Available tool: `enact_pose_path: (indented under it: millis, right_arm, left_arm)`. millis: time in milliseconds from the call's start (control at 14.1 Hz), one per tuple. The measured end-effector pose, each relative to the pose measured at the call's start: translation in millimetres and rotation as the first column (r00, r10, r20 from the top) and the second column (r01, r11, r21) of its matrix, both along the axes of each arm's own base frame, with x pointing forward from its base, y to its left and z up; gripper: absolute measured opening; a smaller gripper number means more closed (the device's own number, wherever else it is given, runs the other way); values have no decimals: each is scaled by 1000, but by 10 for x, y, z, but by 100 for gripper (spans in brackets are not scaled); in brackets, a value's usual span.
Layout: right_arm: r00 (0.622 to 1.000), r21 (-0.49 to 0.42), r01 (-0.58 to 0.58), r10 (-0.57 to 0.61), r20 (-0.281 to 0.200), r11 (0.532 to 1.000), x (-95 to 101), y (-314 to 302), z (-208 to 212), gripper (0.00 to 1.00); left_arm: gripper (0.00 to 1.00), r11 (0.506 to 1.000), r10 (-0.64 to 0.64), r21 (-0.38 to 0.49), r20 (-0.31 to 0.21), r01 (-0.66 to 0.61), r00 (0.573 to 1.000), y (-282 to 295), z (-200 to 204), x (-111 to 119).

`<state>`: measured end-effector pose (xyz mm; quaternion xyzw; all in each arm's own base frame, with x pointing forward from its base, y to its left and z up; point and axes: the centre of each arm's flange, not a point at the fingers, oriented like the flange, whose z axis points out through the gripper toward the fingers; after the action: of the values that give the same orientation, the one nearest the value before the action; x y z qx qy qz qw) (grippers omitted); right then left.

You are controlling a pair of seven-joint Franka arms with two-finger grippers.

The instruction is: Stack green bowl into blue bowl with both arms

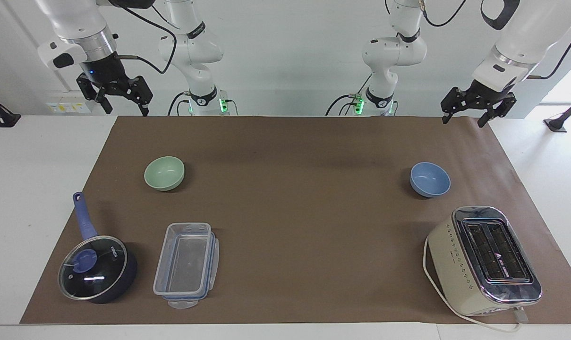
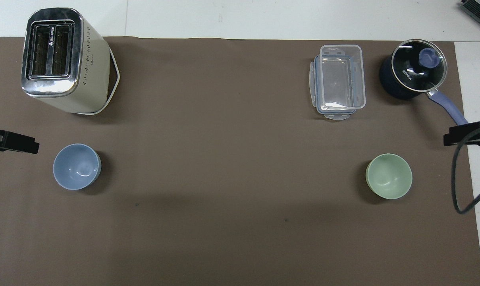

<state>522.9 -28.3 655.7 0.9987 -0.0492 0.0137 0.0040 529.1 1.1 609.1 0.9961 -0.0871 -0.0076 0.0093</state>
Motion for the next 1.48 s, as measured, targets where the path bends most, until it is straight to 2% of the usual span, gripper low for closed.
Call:
enact_pose_path:
  millis: [354, 636, 1061, 1202, 1273, 1343, 1485]
  right_arm:
    - [1000, 0, 0, 0, -2, 1000, -1, 0, -8, 100]
    - [1000, 0, 0, 0, -5, 1000, -1, 0, -22, 100]
    - [1000, 0, 3, -3, -6, 1000, -4, -14, -25, 100]
    - [1000, 0, 3, -3, -6, 1000, -4, -16, -26, 100]
    - [1000, 0, 3, -3, -6, 1000, -4, -17, -27, 100]
    - [1000, 0, 4, -4, -7, 1000, -4, -19, -31, 100]
    - [1000, 1, 4, -4, -9, 1000, -5, -23, -39, 100]
  left_arm:
    - [100, 1000, 22, -21, 35, -22, 999, 601, -793, 13]
    - [100, 998, 20, -54, 44, -17, 999, 803, -1363, -78]
    - [100, 994, 59, -88, 12, -58, 998, 929, -2353, -107]
    - [95, 990, 79, -113, -9, -80, 997, 924, -2580, -91]
    - [88, 990, 83, -117, -18, -84, 996, 927, -2672, -78]
    - [88, 989, 85, -118, -23, -88, 996, 934, -2734, -69]
    - [69, 988, 91, -119, -27, -94, 995, 958, -2769, -70]
